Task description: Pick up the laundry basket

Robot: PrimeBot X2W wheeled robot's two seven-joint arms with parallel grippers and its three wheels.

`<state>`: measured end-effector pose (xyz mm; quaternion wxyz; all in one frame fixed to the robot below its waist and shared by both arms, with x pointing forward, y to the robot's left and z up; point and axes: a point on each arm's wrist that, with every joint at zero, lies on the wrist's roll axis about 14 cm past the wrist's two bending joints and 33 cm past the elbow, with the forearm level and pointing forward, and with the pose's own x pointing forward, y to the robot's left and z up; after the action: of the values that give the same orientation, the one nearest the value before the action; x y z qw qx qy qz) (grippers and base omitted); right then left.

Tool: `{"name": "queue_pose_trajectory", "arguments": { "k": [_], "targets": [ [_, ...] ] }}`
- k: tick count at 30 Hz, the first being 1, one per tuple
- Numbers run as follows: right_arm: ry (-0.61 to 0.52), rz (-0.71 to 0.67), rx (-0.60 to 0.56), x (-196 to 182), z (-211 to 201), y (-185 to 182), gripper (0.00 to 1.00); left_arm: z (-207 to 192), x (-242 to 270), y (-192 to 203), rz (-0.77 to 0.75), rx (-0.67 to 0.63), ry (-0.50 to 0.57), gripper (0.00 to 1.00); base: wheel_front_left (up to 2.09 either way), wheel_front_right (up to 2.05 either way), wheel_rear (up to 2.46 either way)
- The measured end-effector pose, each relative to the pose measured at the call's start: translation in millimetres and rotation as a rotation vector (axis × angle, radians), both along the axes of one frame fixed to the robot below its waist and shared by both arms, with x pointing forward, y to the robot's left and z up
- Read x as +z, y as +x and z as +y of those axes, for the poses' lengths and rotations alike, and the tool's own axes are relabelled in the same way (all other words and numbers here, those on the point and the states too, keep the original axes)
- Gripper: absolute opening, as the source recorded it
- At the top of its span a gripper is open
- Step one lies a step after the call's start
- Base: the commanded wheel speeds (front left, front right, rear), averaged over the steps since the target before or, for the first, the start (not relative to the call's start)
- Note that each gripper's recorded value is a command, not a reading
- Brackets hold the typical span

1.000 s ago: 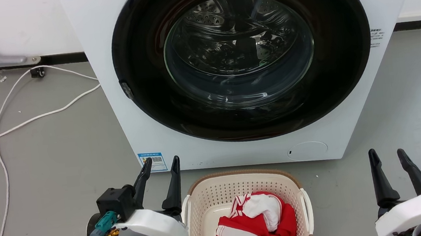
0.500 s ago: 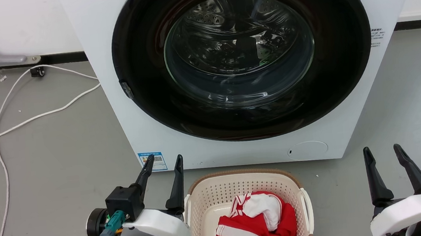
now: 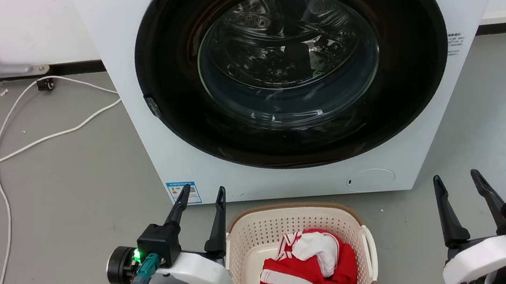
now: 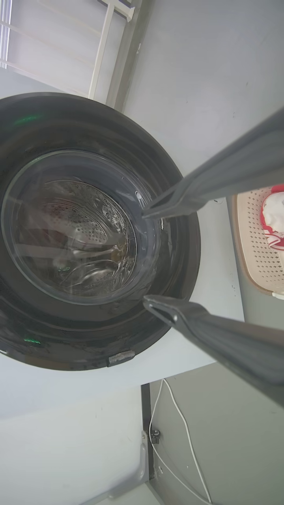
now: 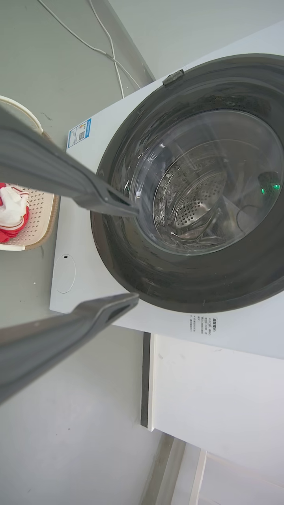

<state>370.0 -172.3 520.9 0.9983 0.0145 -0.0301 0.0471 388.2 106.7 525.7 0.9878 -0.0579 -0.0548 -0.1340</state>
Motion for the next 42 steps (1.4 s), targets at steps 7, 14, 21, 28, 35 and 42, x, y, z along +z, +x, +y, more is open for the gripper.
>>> {"name": "queue_pose_trajectory", "arguments": {
  "k": [7, 14, 21, 28, 35, 42],
  "targets": [
    [-0.016, -0.005, 0.004, 0, 1, 1, 1.00, 0, 1, 2, -0.005, 0.002, 0.012, 1.00, 0.00, 0.00, 0.00],
    [-0.008, -0.006, 0.008, 2, 3, 1, 1.00, 2, -1, 2, 0.001, 0.007, 0.005, 1.00, 0.00, 0.00, 0.00],
    [-0.004, -0.005, 0.011, 2, 3, 2, 1.00, 2, -3, 3, 0.006, 0.011, 0.005, 1.00, 0.00, 0.00, 0.00],
    [-0.003, 0.053, 0.003, -13, 1, 8, 1.00, 3, -11, 15, 0.031, 0.015, 0.001, 1.00, 0.00, 0.00, 0.00],
    [-0.002, 0.147, 0.018, -42, 6, 29, 1.00, 3, -35, 47, 0.098, 0.015, -0.001, 1.00, 0.00, 0.00, 0.00],
    [0.014, 0.299, 0.034, -99, 13, 50, 1.00, 3, -97, 76, 0.260, 0.015, 0.005, 1.00, 0.00, 0.00, 0.00]
  ]
}}
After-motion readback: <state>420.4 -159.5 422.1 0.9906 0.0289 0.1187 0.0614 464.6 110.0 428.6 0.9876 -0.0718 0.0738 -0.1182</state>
